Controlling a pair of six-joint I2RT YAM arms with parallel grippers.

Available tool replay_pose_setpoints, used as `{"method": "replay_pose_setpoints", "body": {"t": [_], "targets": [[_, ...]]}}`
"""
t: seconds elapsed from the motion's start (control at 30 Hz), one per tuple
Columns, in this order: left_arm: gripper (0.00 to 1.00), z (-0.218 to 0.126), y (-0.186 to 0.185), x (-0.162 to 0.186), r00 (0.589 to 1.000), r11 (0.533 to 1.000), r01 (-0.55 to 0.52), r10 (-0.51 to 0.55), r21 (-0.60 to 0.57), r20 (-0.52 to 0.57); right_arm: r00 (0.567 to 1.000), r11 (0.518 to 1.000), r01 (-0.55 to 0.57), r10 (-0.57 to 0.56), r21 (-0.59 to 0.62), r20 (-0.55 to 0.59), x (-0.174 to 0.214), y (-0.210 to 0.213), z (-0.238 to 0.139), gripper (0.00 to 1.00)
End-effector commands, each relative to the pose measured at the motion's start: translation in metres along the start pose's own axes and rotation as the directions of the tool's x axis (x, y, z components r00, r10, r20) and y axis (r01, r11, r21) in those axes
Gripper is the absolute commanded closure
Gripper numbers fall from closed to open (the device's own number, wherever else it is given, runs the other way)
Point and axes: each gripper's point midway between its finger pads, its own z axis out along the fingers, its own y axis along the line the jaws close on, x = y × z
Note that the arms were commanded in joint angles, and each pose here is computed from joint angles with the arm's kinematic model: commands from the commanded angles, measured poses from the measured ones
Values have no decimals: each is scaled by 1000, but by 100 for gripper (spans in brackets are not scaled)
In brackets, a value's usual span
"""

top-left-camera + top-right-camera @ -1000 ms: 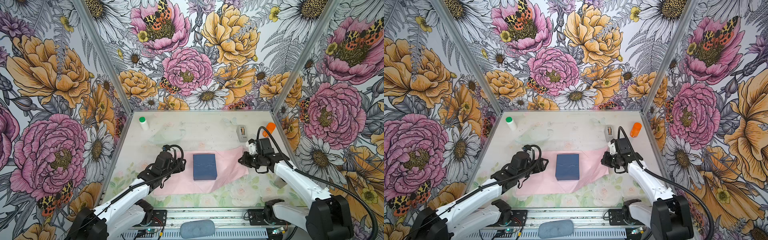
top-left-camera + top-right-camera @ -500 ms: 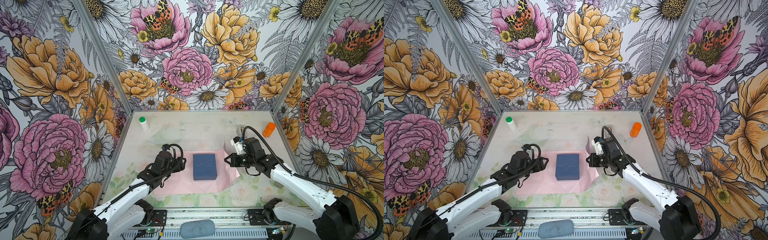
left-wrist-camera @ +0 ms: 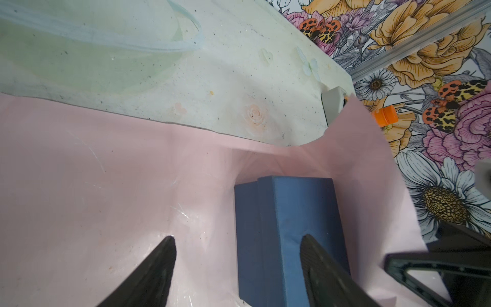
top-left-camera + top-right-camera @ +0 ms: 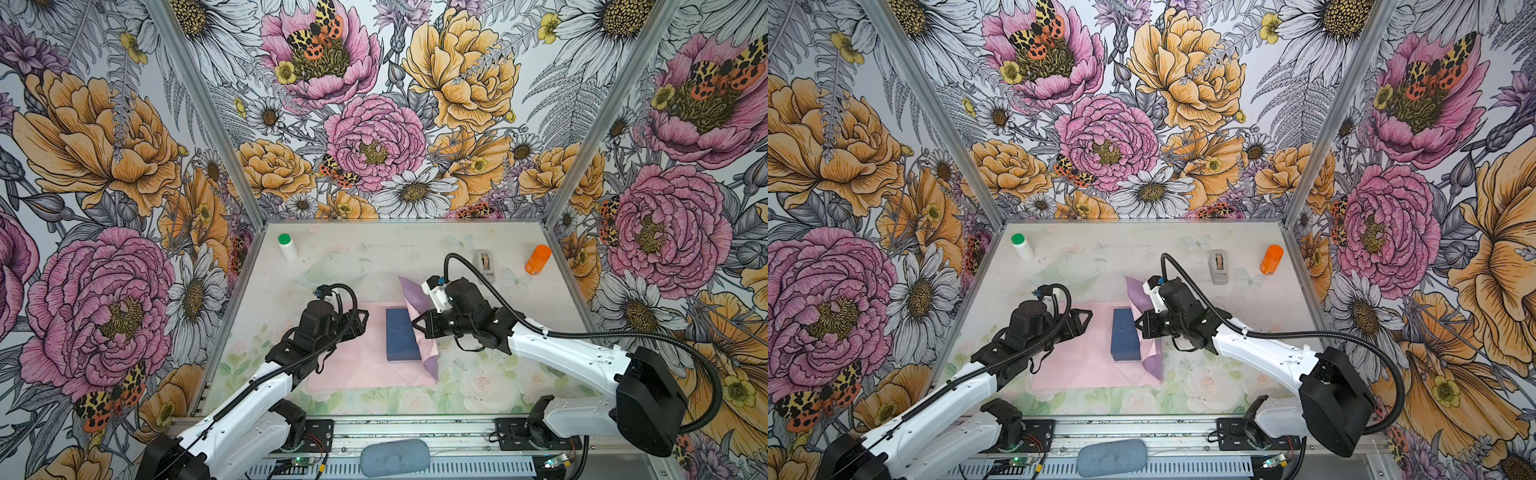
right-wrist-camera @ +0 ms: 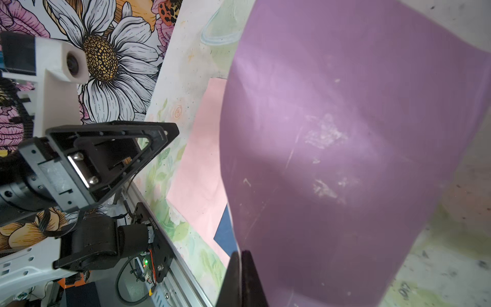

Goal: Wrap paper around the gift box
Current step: 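Grasp the paper edge with the right gripper and lift it up over the box, then fold the held paper over the box top with the right gripper toward the left gripper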

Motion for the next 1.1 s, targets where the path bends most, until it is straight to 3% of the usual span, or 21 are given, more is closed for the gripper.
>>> {"method": "replay_pose_setpoints", "body": {"t": [0.0, 0.3, 0.57, 0.7, 1.07], "targets": [[24, -3, -11, -1, 999, 996, 45, -45, 83, -4, 999, 999, 3, -1, -37, 49, -18, 17, 11, 100], [23, -4, -29, -6, 995, 980, 102, -100, 172, -21, 998, 998, 10, -14, -58, -63, 11, 26, 44, 97], [21, 2, -41, -11, 993, 967, 118, -115, 227, -26, 992, 998, 6, -13, -55, -124, 31, 18, 52, 62], [21, 13, -41, -7, 993, 969, 111, -102, 221, -53, 993, 998, 9, -17, -69, -119, 32, 19, 53, 49], [27, 43, -41, 11, 990, 971, 99, -74, 219, -116, 994, 994, 2, -14, -108, -109, 34, 24, 54, 31]]}}
